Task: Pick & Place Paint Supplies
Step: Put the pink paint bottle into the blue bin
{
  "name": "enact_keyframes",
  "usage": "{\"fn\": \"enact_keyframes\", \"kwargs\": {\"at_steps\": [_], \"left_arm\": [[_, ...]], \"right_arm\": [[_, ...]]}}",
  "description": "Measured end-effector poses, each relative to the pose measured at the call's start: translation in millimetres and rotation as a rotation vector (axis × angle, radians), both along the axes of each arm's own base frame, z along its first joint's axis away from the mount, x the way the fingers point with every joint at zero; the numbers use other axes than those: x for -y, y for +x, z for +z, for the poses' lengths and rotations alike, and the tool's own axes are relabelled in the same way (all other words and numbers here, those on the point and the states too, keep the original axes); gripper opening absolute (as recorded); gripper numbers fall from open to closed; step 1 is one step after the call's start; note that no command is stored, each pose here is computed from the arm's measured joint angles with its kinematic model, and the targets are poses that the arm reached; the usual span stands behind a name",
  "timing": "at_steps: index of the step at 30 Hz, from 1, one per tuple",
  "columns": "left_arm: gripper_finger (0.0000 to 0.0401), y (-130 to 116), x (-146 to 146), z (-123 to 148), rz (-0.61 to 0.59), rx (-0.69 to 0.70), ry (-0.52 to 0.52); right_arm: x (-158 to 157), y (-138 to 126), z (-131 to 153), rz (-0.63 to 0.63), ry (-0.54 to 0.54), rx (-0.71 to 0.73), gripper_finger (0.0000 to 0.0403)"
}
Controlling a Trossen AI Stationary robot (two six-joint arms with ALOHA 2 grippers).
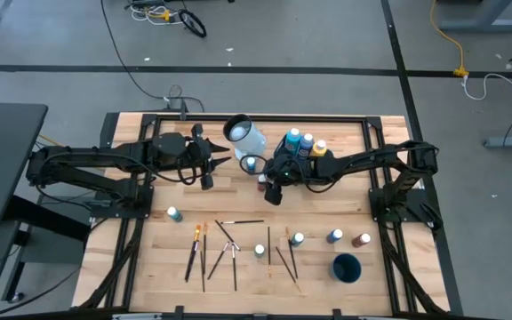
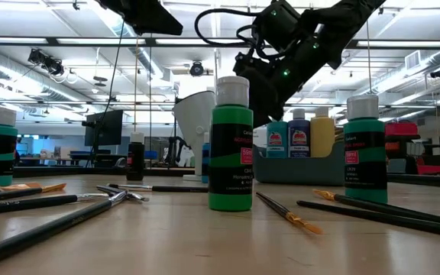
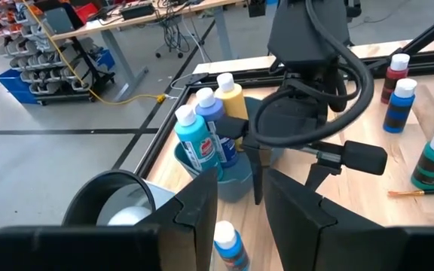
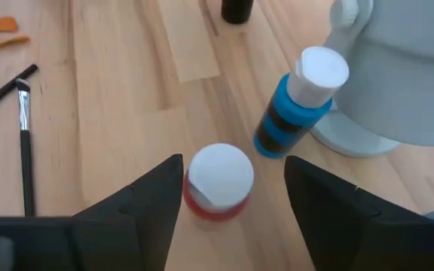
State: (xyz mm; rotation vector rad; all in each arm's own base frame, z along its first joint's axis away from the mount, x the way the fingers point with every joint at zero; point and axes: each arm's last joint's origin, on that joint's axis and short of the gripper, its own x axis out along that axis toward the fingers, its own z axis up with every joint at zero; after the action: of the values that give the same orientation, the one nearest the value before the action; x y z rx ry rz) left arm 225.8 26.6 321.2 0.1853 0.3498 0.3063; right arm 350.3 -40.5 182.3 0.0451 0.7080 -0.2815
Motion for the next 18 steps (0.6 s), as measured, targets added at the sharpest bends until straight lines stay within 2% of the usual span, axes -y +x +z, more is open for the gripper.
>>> {"fn": "enact_keyframes", "kwargs": {"at_steps": [4, 11, 16, 18], "left_arm": [[0.0115, 0.0, 0.0, 0.0, 0.000, 0.000, 0.000], [0.0115, 0.0, 0.0, 0.0, 0.000, -0.001, 0.000], [0.0115, 0.0, 0.0, 0.0, 0.000, 0.000, 0.000], [0.0115, 0.0, -0.1, 0.0, 0.001, -0.001, 0.000]], "right_arm": [[0.1, -0.2, -0.3, -0.022, 0.024, 0.004, 0.0196], [0.1, -0.6, -0.7, -0.029, 0.033, 0.001, 0.0113], [0.9, -0.6, 1.5, -0.109, 0.072, 0.035, 0.0107], [-0.2, -1.9, 6.9, -0.106, 0.071, 0.051, 0.0107]]}}
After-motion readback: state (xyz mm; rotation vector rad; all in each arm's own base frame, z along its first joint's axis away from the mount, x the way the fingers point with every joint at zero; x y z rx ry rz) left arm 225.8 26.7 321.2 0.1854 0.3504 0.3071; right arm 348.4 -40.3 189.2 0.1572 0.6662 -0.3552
